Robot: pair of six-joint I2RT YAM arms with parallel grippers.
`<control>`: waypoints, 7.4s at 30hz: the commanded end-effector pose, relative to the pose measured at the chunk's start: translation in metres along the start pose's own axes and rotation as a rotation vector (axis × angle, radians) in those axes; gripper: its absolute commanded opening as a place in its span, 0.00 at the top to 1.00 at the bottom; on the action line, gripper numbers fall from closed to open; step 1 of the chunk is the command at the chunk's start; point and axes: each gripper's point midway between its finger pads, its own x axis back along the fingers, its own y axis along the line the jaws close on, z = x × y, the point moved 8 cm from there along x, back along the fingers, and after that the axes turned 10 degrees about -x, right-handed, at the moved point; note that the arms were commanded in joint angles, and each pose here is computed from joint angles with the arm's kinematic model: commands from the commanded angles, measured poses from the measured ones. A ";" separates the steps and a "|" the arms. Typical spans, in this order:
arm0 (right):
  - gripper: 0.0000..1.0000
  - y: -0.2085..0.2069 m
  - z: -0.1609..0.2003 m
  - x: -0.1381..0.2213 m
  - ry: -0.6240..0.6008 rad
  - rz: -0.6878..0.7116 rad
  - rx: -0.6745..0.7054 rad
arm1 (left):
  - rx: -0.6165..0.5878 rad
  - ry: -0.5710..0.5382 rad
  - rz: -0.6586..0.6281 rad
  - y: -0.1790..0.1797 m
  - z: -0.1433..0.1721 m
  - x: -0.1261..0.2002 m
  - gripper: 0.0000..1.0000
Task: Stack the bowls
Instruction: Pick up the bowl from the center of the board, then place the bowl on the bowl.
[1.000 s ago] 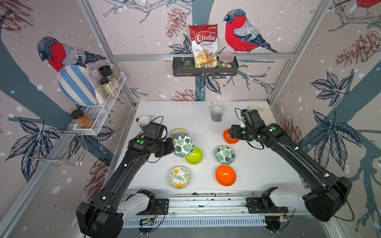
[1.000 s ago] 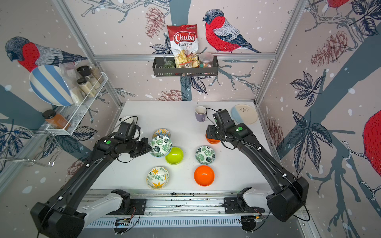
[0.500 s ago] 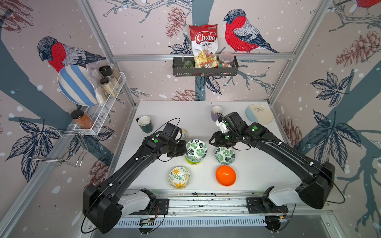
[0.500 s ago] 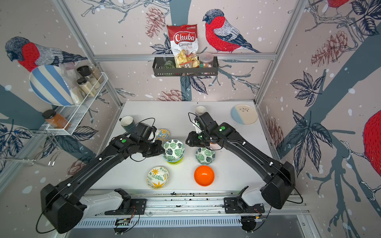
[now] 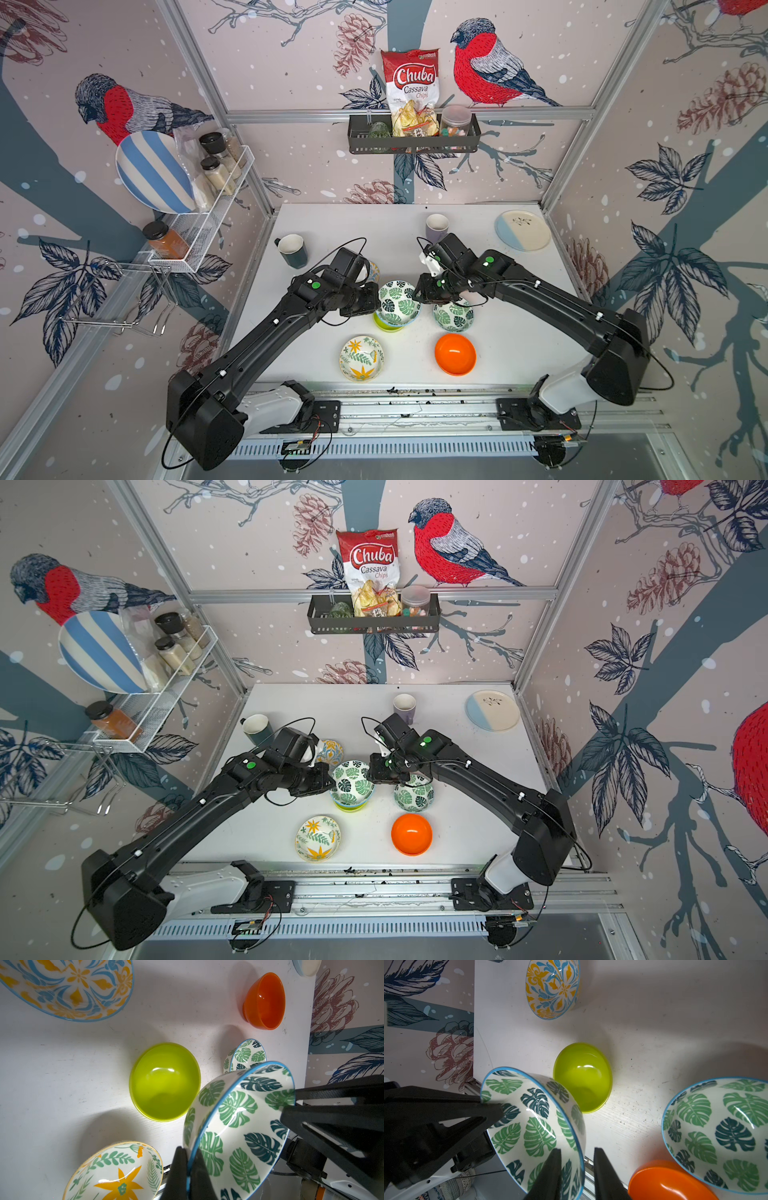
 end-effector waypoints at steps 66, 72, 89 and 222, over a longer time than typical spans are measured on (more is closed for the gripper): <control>1.00 -0.180 -0.003 0.037 -0.200 -0.122 -0.451 | 0.105 -0.131 -0.146 0.067 0.033 0.020 0.21; 1.00 -0.187 0.002 0.028 -0.185 -0.115 -0.452 | 0.108 -0.124 -0.154 0.069 0.035 0.018 0.21; 1.00 -0.194 0.016 0.017 -0.149 -0.123 -0.441 | 0.106 -0.119 -0.147 0.069 0.037 0.017 0.21; 0.78 -0.220 0.019 0.002 -0.127 -0.102 -0.514 | 0.087 -0.102 -0.159 0.066 0.044 0.013 0.21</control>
